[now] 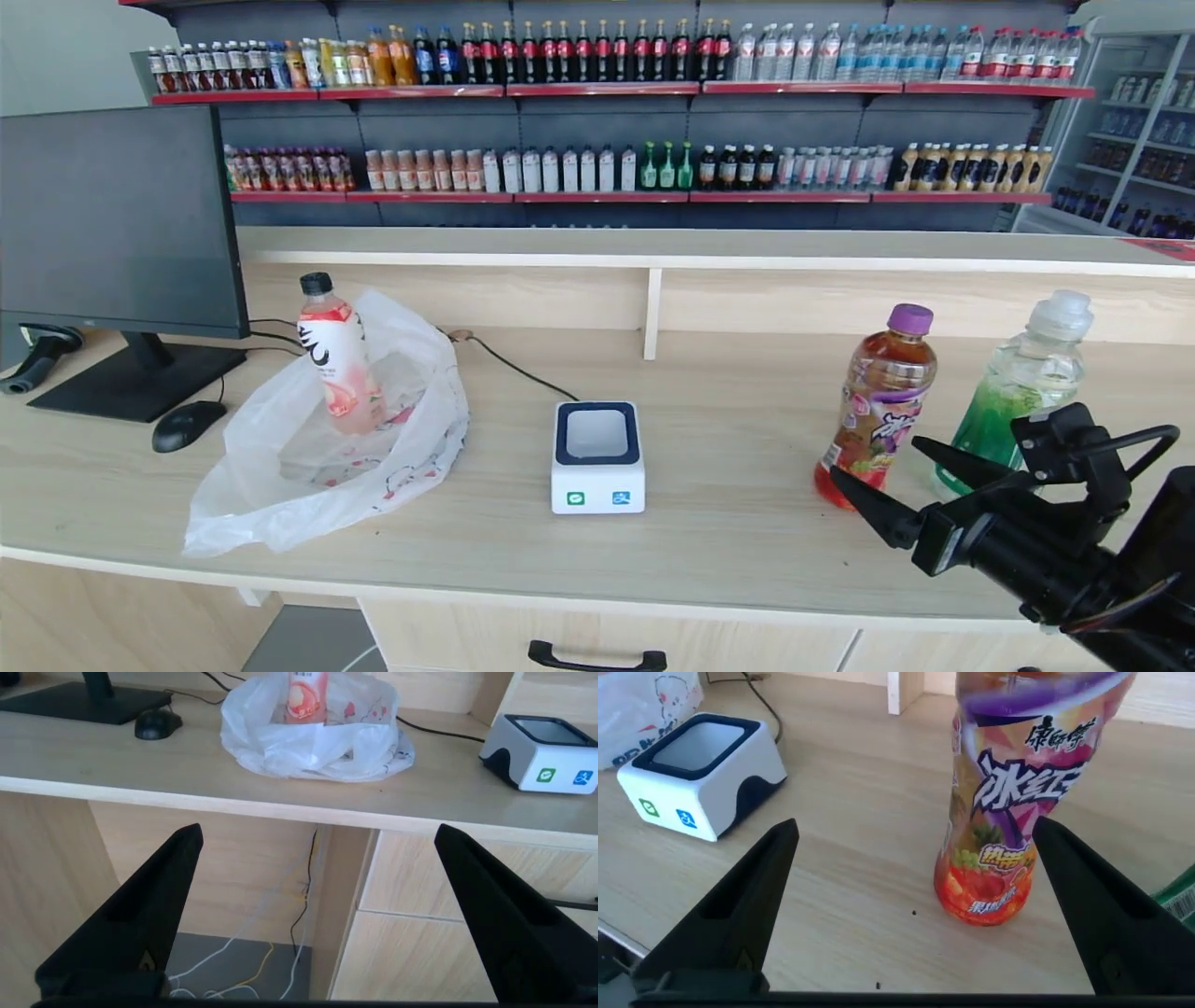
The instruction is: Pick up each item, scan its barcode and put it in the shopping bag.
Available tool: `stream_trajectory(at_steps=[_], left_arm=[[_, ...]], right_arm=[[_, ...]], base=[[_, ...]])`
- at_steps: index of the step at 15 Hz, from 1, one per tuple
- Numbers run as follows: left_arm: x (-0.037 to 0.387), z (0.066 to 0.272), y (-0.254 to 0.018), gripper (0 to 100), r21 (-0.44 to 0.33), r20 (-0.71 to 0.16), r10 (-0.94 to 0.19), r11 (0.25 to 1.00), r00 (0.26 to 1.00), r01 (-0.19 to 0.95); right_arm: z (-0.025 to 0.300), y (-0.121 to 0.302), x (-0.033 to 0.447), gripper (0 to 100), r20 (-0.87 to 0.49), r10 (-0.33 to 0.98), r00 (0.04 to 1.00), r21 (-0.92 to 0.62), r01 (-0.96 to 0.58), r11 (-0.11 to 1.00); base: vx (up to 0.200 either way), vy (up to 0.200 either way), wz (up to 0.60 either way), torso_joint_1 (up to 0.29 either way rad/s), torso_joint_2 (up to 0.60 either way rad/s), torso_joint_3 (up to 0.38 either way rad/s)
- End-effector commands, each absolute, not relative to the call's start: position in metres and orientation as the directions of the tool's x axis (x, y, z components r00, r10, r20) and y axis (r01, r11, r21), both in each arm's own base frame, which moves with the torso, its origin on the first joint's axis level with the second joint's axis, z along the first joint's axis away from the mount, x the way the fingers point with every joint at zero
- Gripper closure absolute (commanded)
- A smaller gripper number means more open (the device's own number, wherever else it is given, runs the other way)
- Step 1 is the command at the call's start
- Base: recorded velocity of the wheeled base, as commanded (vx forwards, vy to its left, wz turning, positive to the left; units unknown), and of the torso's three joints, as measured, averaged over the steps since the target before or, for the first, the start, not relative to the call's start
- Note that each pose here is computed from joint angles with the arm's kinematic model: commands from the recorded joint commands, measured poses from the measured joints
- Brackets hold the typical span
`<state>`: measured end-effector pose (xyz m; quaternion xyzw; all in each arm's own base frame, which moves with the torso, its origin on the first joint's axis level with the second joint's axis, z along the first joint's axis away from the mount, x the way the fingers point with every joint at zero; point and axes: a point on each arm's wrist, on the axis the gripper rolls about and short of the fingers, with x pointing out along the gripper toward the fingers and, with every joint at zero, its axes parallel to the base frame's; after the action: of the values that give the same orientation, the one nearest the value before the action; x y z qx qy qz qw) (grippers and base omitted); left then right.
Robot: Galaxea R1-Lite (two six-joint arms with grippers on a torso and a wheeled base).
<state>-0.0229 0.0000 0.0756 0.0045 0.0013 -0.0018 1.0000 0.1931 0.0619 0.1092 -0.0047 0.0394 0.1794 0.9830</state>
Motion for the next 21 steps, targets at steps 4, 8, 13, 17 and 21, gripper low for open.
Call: stream_trajectory(at_steps=[4, 8, 13, 17, 21], left_arm=[[-0.023, 0.076, 0.0, 0, 0.009, -0.002, -0.003, 1.0, 1.0, 0.003], [-0.023, 0.076, 0.0, 0, 0.009, -0.002, -0.003, 1.0, 1.0, 0.003], [-0.023, 0.076, 0.0, 0, 0.009, -0.002, -0.003, 1.0, 1.0, 0.003], [-0.023, 0.076, 0.0, 0, 0.012, -0.002, -0.003, 1.0, 1.0, 0.003], [-0.023, 0.076, 0.0, 0, 0.011, -0.002, -0.005, 1.0, 1.0, 0.005]], right_arm=[[0.109, 0.053, 0.19, 0, -0.086, 0.317, 0.945, -0.004, -0.319, 0.948], [0.109, 0.053, 0.192, 0, -0.081, 0.314, 0.946, -0.005, -0.316, 0.949], [0.111, 0.057, 0.208, 0, -0.06, 0.312, 0.948, -0.02, -0.313, 0.949], [0.11, 0.052, 0.216, 0, -0.061, 0.284, 0.957, -0.03, -0.286, 0.958], [0.109, 0.052, 0.22, 0, -0.06, 0.281, 0.958, -0.032, -0.283, 0.959]], base=[[0.0, 0.0, 0.0, 0.0, 0.0, 0.0], [0.0, 0.0, 0.0, 0.0, 0.0, 0.0], [0.0, 0.0, 0.0, 0.0, 0.0, 0.0], [0.0, 0.0, 0.0, 0.0, 0.0, 0.0], [0.0, 0.0, 0.0, 0.0, 0.0, 0.0]])
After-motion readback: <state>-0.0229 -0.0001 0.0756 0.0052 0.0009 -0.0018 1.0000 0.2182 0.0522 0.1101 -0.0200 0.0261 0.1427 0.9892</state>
